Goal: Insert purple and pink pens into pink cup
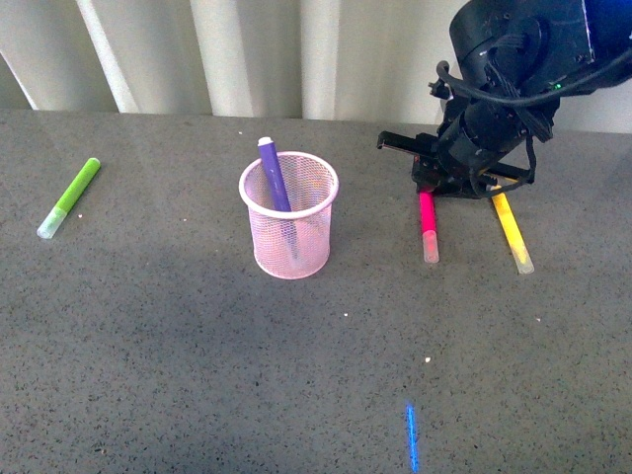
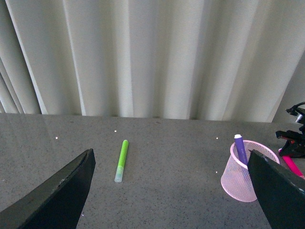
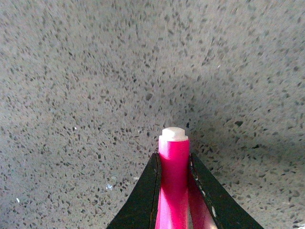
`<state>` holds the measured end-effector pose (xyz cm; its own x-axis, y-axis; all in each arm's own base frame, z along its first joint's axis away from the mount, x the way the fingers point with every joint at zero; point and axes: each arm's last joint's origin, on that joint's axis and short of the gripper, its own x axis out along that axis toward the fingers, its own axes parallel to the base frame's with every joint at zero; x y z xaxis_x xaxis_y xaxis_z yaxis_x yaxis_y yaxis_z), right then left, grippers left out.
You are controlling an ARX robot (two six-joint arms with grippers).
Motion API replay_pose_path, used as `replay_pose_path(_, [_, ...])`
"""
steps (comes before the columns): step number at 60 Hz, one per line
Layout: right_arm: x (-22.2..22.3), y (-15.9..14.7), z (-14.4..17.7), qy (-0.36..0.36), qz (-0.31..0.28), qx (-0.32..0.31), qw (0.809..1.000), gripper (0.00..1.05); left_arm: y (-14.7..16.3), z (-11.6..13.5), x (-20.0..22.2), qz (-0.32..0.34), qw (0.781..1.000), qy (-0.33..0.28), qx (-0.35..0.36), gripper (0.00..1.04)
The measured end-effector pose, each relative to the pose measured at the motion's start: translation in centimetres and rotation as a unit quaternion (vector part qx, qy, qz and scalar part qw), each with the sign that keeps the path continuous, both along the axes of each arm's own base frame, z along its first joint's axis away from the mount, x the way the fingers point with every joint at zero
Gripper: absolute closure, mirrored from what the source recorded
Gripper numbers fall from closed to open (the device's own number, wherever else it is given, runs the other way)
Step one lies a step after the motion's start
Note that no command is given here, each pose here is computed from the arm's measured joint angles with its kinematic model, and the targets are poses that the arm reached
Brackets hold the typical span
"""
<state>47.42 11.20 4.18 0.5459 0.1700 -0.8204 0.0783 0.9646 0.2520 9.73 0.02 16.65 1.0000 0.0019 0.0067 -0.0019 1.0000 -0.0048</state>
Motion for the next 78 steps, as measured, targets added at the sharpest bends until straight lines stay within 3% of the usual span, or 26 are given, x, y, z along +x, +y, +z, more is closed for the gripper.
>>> replay_pose_path(7, [-1.0, -0.1, 1.7, -0.091, 0.001, 0.015, 0.996, 0.93, 0.0, 0.0, 0.0, 0.0, 1.0, 0.0, 0.0, 0.07])
replay_pose_path(13, [-1.9, 0.0, 5.5, -0.2, 0.02, 0.059, 0.978, 0.93, 0.0, 0.0, 0.0, 0.0, 1.0, 0.0, 0.0, 0.07])
replay_pose_path(19, [-3.6, 0.3, 10.3, -0.323, 0.054, 0.089, 0.941, 0.94, 0.0, 0.0, 0.0, 0.0, 1.0, 0.0, 0.0, 0.07])
replay_pose_path(24, [-5.5, 1.0, 13.4, -0.423, 0.105, 0.098, 0.895, 0.94, 0.0, 0.0, 0.0, 0.0, 1.0, 0.0, 0.0, 0.07])
replay_pose_path(30, [-7.2, 2.1, 14.1, -0.498, 0.177, 0.097, 0.843, 0.94, 0.0, 0.0, 0.0, 0.0, 1.0, 0.0, 0.0, 0.07])
replay_pose_path(34, [-7.5, 2.8, 13.0, -0.509, 0.209, 0.096, 0.829, 0.94, 0.0, 0.0, 0.0, 0.0, 1.0, 0.0, 0.0, 0.07])
replay_pose_path(42, [-6.9, 3.9, 8.8, -0.475, 0.234, 0.104, 0.842, 0.94, 0.0, 0.0, 0.0, 0.0, 1.0, 0.0, 0.0, 0.07])
replay_pose_path(50, [-6.7, 4.7, 7.3, -0.466, 0.241, 0.119, 0.843, 0.94, 0.0, 0.0, 0.0, 0.0, 1.0, 0.0, 0.0, 0.07])
replay_pose_path(78, [-8.1, 7.9, 7.8, -0.482, 0.278, 0.168, 0.814, 0.94, 0.0, 0.0, 0.0, 0.0, 1.0, 0.0, 0.0, 0.07])
